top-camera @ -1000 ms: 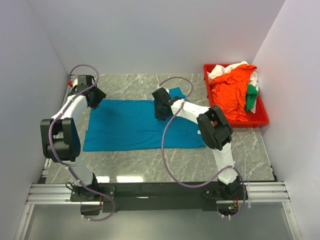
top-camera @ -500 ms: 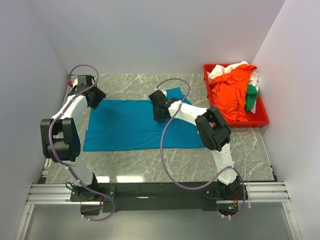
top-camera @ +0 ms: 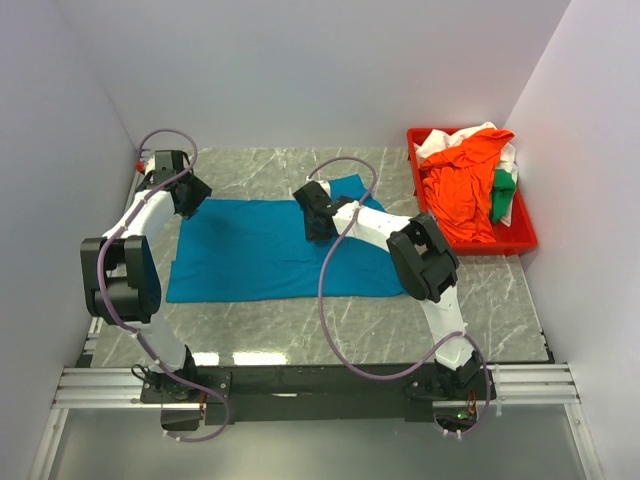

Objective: Fold and stack the t-shirts
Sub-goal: Fold the tshirt

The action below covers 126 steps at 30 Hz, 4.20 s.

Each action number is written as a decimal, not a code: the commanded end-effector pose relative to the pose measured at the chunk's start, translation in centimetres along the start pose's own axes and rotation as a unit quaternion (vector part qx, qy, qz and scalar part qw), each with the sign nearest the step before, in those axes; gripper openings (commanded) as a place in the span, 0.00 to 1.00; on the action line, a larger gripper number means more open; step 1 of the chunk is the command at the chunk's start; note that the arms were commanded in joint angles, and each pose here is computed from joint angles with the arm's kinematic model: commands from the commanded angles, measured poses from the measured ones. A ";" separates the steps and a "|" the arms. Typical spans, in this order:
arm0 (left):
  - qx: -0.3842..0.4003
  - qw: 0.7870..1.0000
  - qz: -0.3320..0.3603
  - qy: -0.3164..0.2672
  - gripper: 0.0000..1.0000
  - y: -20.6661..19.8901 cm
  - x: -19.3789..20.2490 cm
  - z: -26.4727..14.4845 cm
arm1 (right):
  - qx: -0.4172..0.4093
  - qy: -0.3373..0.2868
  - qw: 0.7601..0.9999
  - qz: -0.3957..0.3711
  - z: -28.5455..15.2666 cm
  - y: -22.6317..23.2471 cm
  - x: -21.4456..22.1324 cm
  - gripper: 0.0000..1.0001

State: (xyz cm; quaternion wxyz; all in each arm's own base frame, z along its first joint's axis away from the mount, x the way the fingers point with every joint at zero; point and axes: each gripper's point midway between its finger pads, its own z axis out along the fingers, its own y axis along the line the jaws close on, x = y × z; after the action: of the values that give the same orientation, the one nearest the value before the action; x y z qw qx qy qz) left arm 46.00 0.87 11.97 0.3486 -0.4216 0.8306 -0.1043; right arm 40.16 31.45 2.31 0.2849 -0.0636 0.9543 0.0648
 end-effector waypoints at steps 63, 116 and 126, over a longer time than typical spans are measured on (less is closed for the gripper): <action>-0.149 0.983 0.062 -0.086 0.49 1.7 -6.1 9.2 | -0.091 -0.166 0.971 0.145 -3.2 -12.7 -19.5 0.42; -0.147 0.982 0.092 -0.075 0.01 1.2 -5.1 11.5 | -0.113 -0.038 0.969 0.217 8.3 -13.3 -15.5 0.42; -0.133 0.984 0.090 -0.074 0.01 0.5 -5.2 11.0 | -0.105 -0.054 0.972 0.201 7.5 -13.0 -16.3 0.15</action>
State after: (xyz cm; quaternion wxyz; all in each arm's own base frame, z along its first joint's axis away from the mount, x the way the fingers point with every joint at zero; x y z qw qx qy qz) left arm 54.69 7.28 2.90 0.3323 -0.3963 0.8508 0.0931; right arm 59.00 21.44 2.98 0.2904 0.1087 0.9225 0.2299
